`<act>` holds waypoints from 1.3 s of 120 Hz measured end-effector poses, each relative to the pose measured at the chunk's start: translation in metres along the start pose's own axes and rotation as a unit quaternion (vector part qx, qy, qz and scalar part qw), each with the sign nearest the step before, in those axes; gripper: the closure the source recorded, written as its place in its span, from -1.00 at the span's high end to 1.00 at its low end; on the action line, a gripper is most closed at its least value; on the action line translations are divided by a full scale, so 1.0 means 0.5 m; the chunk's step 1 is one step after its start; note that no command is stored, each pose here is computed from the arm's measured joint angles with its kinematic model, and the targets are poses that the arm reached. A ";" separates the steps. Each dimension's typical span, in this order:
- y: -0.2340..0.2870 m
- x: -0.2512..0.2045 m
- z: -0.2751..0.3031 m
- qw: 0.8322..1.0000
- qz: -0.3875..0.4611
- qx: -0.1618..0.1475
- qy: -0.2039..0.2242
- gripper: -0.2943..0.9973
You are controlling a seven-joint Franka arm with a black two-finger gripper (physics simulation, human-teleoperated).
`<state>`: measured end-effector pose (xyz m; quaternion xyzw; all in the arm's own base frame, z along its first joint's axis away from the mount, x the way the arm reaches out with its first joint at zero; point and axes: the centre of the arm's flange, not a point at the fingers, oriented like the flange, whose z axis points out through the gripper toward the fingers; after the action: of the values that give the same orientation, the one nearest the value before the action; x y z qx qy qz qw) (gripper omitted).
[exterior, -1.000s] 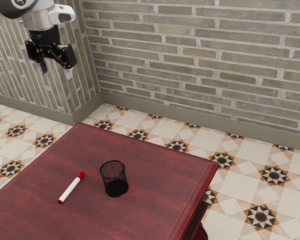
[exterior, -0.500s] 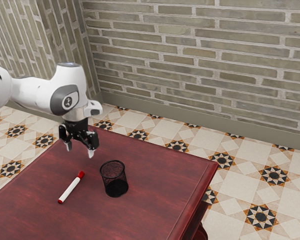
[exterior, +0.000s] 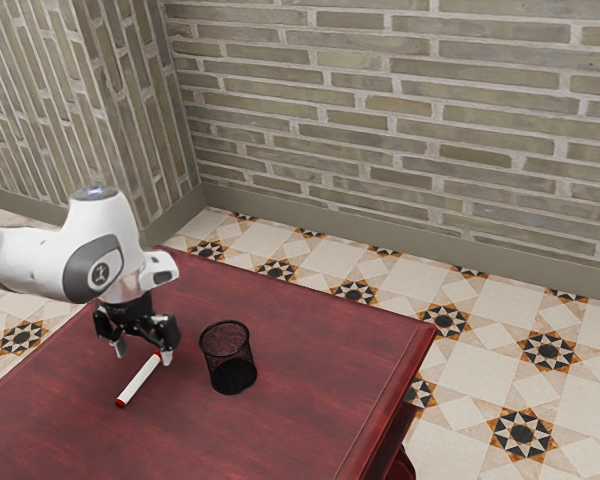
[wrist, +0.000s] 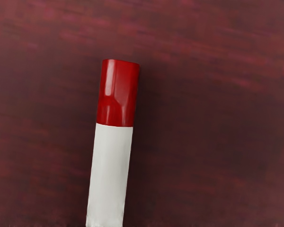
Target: Put the marker into the pen holder.
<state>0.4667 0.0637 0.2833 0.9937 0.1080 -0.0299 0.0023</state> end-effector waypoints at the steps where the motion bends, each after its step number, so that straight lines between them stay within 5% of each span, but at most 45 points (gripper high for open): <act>1: 0.000 -0.001 0.001 1.000 0.000 0.000 0.000 0.54; 106: -0.016 0.042 0.065 0.999 -0.001 0.029 0.024 0.25; 156: -0.017 0.044 0.064 0.999 -0.010 0.025 0.029 -0.36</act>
<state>0.4844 0.0765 0.2499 0.9928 0.1169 -0.0043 -0.0261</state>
